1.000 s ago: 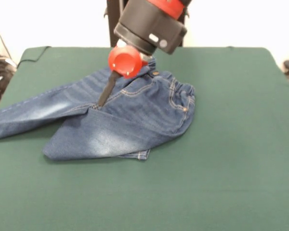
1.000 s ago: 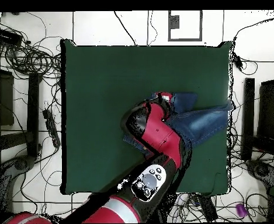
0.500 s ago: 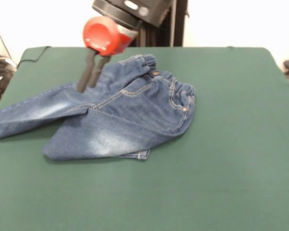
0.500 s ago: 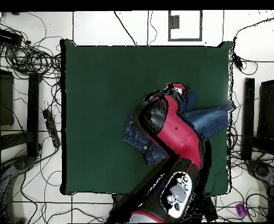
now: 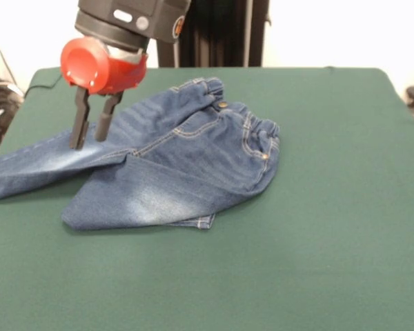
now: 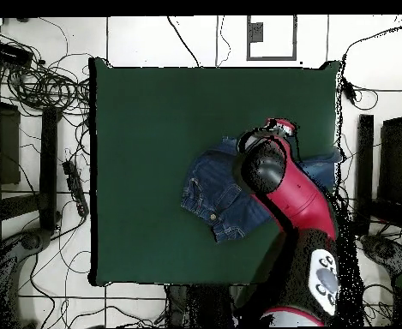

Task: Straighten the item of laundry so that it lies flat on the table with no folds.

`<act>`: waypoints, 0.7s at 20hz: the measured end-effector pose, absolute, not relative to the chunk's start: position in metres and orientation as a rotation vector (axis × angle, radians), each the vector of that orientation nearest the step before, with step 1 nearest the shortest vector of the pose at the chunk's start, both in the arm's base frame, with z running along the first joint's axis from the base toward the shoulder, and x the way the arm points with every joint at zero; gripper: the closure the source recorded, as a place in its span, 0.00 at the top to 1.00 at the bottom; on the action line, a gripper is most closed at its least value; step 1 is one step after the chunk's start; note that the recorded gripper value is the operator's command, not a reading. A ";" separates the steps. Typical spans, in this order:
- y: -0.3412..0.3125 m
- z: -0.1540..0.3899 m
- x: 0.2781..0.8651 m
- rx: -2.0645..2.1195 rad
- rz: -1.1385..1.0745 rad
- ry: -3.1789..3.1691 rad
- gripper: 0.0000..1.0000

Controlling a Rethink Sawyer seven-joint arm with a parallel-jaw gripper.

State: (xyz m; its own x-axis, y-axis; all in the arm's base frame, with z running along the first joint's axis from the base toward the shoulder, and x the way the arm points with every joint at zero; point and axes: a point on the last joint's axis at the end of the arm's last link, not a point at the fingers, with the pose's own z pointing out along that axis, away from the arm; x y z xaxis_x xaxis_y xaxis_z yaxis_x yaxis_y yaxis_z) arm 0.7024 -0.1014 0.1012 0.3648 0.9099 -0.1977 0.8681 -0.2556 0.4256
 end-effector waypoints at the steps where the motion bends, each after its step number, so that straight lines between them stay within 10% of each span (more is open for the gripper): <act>1: -0.102 0.097 0.704 2.179 0.139 1.550 1.00; 14: -0.066 0.076 0.711 2.238 0.288 1.666 1.00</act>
